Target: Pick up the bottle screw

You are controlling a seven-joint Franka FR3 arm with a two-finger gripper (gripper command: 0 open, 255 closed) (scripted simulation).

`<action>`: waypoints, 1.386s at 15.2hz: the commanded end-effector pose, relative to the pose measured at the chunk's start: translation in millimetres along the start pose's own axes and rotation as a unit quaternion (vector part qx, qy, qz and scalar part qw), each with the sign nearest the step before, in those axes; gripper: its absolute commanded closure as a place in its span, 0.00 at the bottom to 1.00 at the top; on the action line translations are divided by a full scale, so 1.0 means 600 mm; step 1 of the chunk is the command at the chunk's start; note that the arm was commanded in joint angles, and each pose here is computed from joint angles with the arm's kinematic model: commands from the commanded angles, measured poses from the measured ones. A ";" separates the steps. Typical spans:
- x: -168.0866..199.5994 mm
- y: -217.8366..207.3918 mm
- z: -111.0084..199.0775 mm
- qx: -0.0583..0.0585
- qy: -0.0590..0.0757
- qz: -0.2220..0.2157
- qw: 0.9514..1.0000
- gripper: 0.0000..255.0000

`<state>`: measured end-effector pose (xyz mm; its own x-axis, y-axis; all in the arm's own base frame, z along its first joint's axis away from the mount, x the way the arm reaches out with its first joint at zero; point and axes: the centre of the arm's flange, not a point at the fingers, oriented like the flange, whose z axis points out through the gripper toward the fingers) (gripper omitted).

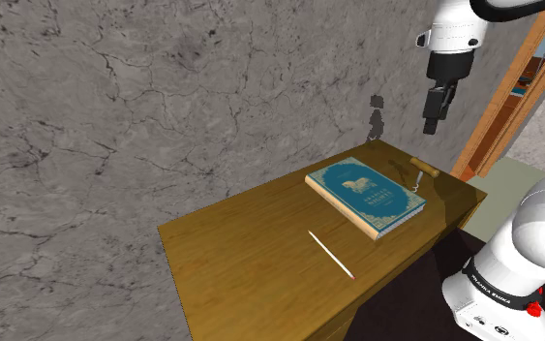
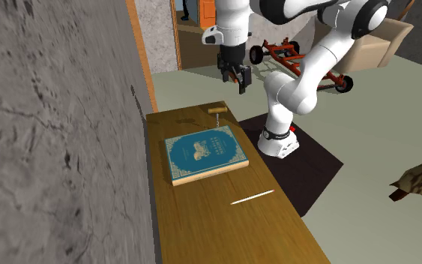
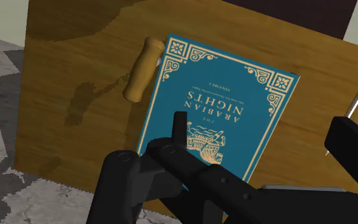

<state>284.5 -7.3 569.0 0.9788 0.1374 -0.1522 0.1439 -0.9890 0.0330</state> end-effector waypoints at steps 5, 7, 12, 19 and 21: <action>0.001 0.032 0.076 -0.022 0.020 0.060 0.998 0.00; 0.001 0.049 0.114 -0.032 0.030 0.090 0.995 0.00; -0.001 0.095 0.206 -0.059 0.054 0.165 0.983 0.00; 0.000 0.130 0.296 -0.078 0.071 0.217 0.970 0.00; 0.003 0.130 0.313 -0.078 0.071 0.217 0.970 0.00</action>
<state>269.1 -93.9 392.5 0.9608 -0.2734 0.0463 -0.2769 -0.9369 0.2135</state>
